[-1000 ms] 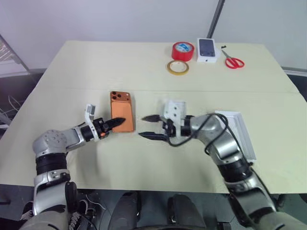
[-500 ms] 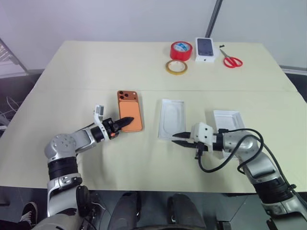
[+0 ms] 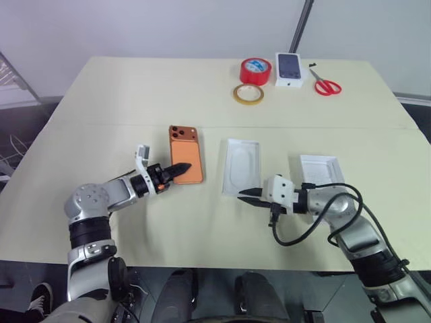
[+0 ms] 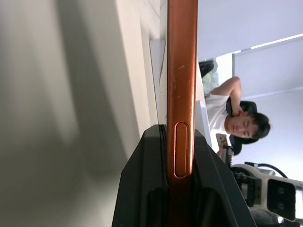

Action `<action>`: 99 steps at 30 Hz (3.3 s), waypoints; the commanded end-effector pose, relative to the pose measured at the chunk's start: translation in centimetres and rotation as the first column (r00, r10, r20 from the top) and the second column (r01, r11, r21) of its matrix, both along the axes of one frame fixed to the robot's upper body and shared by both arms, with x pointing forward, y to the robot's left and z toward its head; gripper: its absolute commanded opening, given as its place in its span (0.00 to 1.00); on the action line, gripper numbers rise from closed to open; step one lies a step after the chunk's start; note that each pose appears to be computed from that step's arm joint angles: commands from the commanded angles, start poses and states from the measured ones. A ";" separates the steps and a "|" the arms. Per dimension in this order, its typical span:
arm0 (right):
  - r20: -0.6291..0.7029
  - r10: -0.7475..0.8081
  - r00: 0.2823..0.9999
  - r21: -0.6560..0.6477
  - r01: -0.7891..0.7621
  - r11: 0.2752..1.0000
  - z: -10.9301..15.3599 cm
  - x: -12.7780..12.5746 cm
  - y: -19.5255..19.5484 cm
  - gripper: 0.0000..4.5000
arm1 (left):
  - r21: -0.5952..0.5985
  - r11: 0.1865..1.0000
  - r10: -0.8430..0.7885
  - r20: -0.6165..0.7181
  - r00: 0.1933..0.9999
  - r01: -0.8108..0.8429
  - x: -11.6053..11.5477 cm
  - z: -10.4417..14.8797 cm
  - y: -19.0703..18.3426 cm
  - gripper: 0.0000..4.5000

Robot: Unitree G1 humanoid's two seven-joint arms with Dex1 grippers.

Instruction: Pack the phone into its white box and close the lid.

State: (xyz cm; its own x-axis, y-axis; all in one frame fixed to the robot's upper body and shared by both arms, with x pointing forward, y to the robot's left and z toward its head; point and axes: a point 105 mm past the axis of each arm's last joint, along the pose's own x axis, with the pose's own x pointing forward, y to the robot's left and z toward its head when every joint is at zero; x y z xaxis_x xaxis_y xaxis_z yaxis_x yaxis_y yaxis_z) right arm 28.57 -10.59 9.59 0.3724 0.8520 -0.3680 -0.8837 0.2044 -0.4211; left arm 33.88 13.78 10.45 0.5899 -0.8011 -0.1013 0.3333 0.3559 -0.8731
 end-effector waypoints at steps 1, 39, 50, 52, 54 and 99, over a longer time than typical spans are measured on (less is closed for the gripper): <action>0.039 0.011 0.999 -0.005 -0.011 1.000 0.3 0.2 0.3 0.11 | -0.029 0.999 -0.021 0.080 0.997 0.023 -0.1 1.9 -0.4 0.00; -0.045 -0.008 0.999 0.027 0.010 1.000 -0.6 0.6 0.0 0.11 | -0.027 0.998 -0.060 0.070 0.996 0.062 -0.9 1.8 -1.4 0.00; -0.117 -0.031 0.993 0.103 0.043 0.994 0.5 0.8 0.0 0.11 | -0.030 0.997 -0.068 0.066 0.996 0.070 -1.1 1.6 -1.7 0.00; -0.126 -0.033 0.991 0.110 0.047 0.993 0.5 0.9 0.1 0.11 | -0.030 0.997 -0.072 0.064 0.995 0.074 -1.2 1.6 -1.8 0.00; -0.153 -0.034 0.988 0.122 0.053 0.991 0.6 0.8 0.1 0.11 | -0.032 0.996 -0.075 0.062 0.995 0.077 -1.3 1.5 -1.9 0.00; 0.012 -0.001 1.000 0.063 0.001 0.998 0.3 1.1 0.0 0.54 | -0.008 0.994 -0.109 0.051 0.993 0.110 -1.8 1.1 -2.4 0.00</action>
State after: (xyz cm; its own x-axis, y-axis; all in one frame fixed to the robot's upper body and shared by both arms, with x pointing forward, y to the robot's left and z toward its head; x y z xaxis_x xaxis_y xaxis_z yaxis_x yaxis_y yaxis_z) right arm 29.43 -10.85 8.62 0.3683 0.8577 -0.3589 -0.8942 0.2211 -0.3892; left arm 32.23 11.70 10.01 0.5157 -0.8469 -0.1296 0.3495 0.3461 -0.8707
